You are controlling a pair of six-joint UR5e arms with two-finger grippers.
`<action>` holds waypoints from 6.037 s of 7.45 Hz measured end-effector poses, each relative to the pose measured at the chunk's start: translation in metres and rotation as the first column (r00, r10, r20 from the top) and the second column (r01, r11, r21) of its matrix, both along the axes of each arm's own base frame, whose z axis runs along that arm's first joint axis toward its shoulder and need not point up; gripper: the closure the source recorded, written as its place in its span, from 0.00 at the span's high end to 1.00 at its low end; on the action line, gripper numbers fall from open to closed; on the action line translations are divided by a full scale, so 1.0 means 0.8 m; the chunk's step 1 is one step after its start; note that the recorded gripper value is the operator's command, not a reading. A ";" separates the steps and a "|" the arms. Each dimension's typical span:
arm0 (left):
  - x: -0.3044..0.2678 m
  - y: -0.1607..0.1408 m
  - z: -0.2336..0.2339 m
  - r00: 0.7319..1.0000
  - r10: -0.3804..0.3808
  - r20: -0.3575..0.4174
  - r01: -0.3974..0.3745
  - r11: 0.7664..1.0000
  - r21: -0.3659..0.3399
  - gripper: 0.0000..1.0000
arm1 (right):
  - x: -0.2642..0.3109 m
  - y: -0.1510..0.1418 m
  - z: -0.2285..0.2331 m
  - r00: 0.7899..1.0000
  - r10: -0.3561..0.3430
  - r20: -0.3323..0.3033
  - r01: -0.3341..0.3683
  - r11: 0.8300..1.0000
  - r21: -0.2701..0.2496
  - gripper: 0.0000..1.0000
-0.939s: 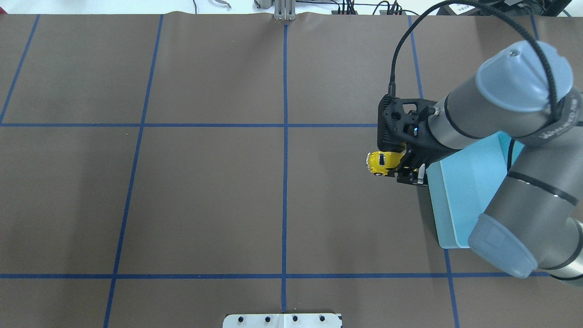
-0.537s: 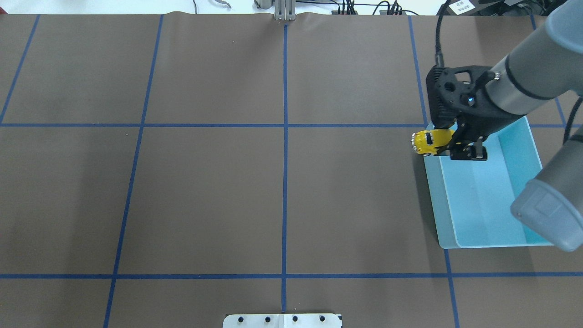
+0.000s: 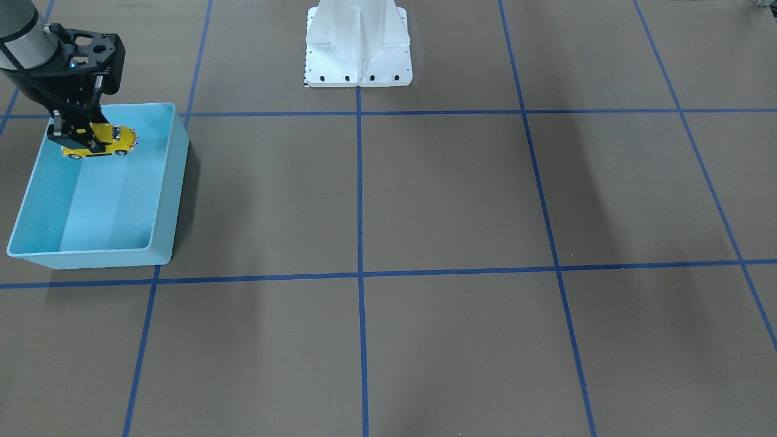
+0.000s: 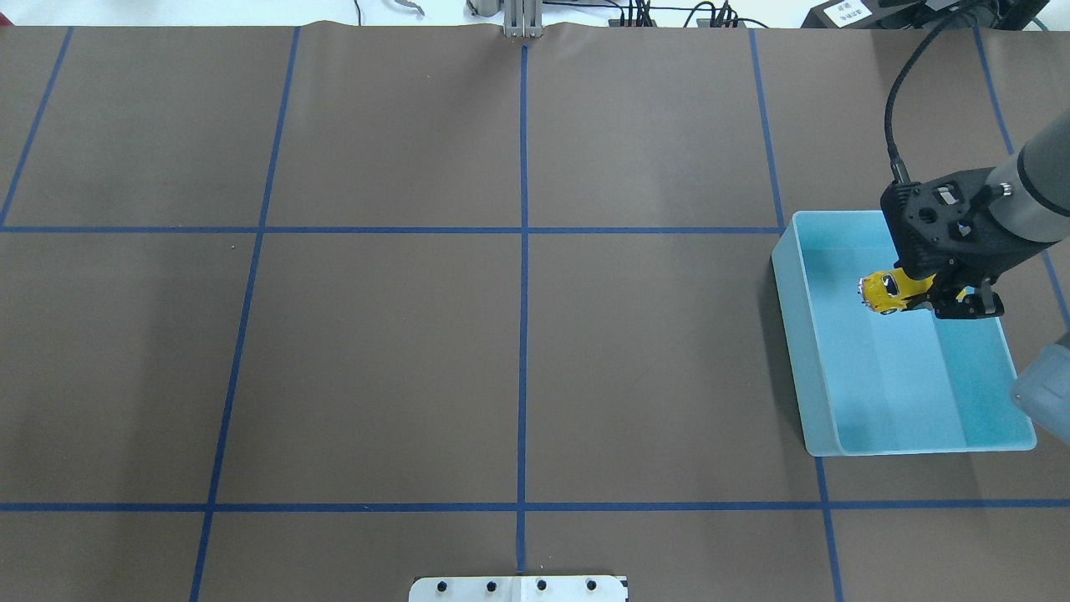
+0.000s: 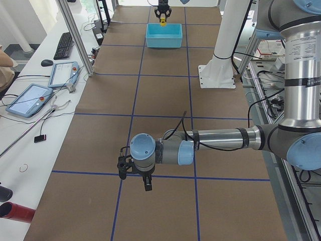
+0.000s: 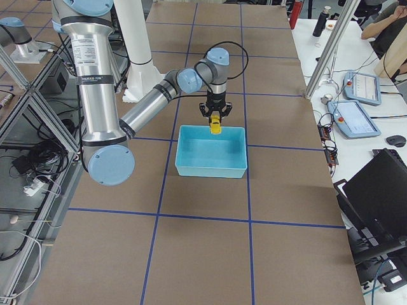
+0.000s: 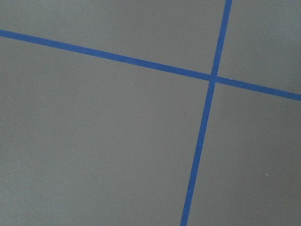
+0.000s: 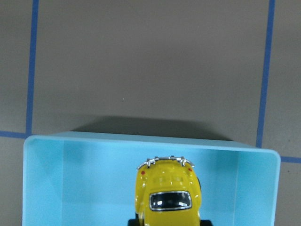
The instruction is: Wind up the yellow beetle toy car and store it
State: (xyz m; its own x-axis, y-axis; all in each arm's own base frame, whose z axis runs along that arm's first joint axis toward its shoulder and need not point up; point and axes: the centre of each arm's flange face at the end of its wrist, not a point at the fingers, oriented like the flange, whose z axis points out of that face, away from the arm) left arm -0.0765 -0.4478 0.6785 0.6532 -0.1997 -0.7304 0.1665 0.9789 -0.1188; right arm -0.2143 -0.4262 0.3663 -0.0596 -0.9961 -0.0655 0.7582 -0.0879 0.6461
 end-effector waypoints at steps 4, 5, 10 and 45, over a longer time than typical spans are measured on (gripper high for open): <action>0.000 0.001 0.001 1.000 0.000 0.000 0.000 1.000 -0.001 1.00 | -0.037 -0.016 0.096 0.999 0.040 0.033 -0.039 0.999 -0.025 0.00; 0.000 0.001 0.001 1.000 0.000 0.000 0.000 1.000 -0.002 1.00 | -0.050 -0.010 0.112 0.998 0.052 0.046 -0.050 0.998 -0.037 0.00; 0.000 0.000 0.000 1.000 0.000 0.000 0.000 1.000 0.000 1.00 | -0.093 0.025 0.160 0.999 0.032 0.024 -0.030 0.997 -0.071 0.54; -0.004 -0.007 -0.024 0.986 0.142 0.081 -0.156 0.969 0.194 1.00 | 0.337 -0.057 0.297 0.444 0.821 -0.358 -0.723 0.092 -0.684 1.00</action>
